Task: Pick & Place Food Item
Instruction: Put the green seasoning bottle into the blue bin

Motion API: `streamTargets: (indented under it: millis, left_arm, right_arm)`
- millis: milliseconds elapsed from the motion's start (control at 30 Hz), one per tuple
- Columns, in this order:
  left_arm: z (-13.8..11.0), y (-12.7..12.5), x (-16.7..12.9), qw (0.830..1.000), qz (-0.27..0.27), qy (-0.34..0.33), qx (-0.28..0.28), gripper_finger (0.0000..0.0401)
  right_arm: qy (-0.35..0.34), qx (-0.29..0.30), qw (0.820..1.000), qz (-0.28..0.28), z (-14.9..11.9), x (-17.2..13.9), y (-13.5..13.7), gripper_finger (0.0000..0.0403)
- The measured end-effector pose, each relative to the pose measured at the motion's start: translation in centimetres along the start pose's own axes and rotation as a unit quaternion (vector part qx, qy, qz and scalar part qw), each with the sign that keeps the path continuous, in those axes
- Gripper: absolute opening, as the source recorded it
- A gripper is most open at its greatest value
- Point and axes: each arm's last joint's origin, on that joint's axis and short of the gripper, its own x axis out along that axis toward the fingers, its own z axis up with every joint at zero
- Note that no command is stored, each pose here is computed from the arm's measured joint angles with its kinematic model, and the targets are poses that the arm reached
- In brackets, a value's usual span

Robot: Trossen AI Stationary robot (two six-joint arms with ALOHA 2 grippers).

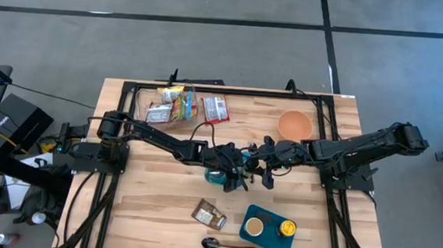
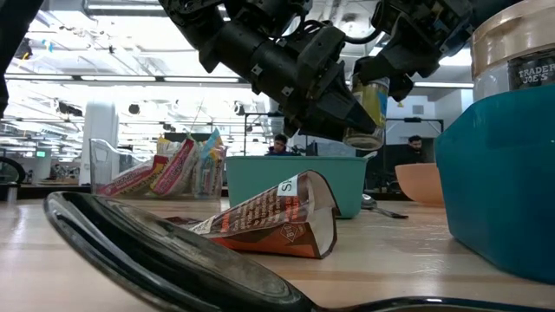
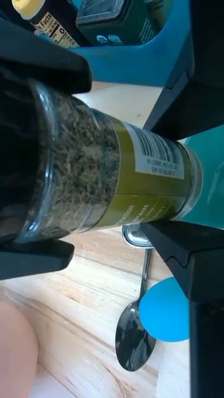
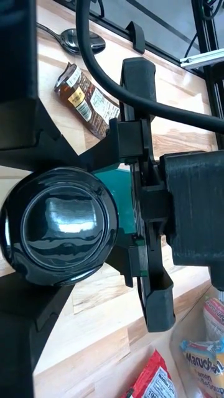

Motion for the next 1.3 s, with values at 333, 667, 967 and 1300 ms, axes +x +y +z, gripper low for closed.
streamTargets:
  millis: [333, 667, 967, 1300]
  left_arm:
    - [0.1, 0.4, 0.0, 1.0, -0.03, 0.006, -0.006, 0.0279]
    - [0.0, 0.3, 0.0, 0.999, -0.031, 0.008, -0.003, 0.0303]
    - [-0.1, 0.4, 0.0, 0.999, -0.029, 0.014, -0.003, 0.0301]
    - [-0.2, 0.4, 0.0, 0.999, -0.028, 0.019, -0.003, 0.0301]
  right_arm:
    - [0.001, 0.002, 1.0, 0.0, 0.0, 0.0, 0.0, 0.0196]
    - [0.016, -0.001, 1.0, -0.004, -0.3, -0.4, -0.1, 0.0198]
    - [0.024, 0.005, 1.0, -0.007, -0.3, -1.3, -0.2, 0.0198]
    - [0.008, 0.011, 1.0, 0.004, 0.1, -3.9, 0.1, 0.0198]
